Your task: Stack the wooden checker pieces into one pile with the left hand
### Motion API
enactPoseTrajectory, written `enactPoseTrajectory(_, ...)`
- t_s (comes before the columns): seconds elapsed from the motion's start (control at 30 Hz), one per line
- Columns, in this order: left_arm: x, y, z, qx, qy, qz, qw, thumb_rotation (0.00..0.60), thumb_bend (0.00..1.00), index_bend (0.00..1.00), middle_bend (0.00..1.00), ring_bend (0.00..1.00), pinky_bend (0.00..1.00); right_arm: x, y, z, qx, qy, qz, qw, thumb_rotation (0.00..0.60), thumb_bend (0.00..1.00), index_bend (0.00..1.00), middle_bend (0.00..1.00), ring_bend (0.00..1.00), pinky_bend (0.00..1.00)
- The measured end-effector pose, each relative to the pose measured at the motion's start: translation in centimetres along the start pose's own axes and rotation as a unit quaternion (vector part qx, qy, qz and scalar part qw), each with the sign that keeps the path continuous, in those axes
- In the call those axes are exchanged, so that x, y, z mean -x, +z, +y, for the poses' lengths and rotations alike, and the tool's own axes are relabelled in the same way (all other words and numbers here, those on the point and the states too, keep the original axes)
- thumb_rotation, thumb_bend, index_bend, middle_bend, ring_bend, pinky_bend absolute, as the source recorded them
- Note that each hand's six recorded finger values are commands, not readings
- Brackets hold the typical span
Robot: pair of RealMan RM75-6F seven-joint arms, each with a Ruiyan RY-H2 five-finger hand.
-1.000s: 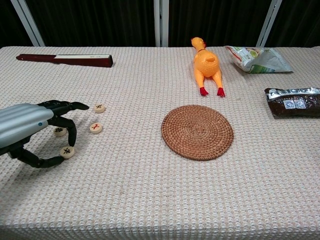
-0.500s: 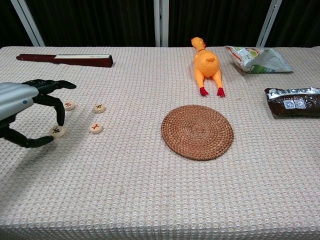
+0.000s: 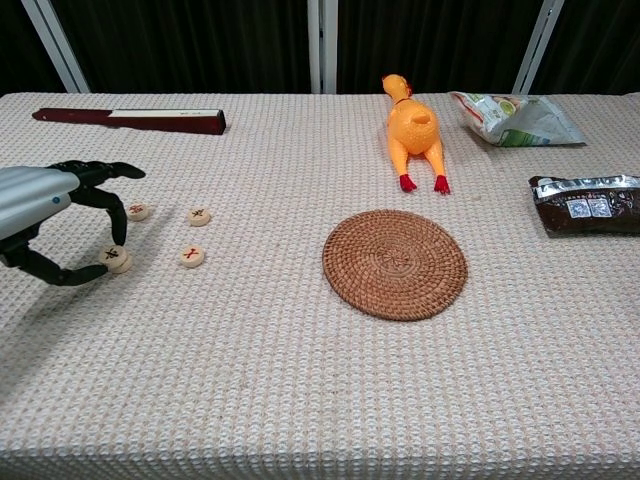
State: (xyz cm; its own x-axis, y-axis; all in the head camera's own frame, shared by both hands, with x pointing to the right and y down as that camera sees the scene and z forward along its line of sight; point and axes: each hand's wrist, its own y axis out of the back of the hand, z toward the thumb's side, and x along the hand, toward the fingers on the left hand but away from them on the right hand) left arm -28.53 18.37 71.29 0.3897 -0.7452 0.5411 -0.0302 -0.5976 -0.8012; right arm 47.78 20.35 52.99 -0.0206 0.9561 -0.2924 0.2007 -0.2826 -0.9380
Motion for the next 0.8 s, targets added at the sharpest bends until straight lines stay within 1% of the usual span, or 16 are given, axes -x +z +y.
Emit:
enactPoseTrajectory(0.5, -0.34, -0.03, -0.24, 0.001, -0.001, 0.0, 1.0, 0.6, 0.31, 0.49, 0.05, 0.0, 0.0, 0.02, 0.0, -0.02, 0.0, 0.001, -0.002, 1.0, 0.6, 0.26, 0.0, 0.0, 0.0, 0.0)
enactPoseTrajectory(0.67, -0.32, -0.12, -0.31, 0.002, -0.002, 0.001, 1.0, 0.6, 0.31, 0.43, 0.05, 0.0, 0.0, 0.02, -0.02, -0.08, -0.001, 0.003, -0.003, 1.0, 0.6, 0.26, 0.0, 0.0, 0.0, 0.0)
enactPoseTrajectory(0.8, -0.32, -0.18, -0.27, 0.003, 0.002, 0.001, 1.0, 0.6, 0.31, 0.42, 0.05, 0.0, 0.0, 0.02, -0.02, -0.09, -0.001, 0.003, -0.003, 1.0, 0.6, 0.26, 0.0, 0.0, 0.0, 0.0)
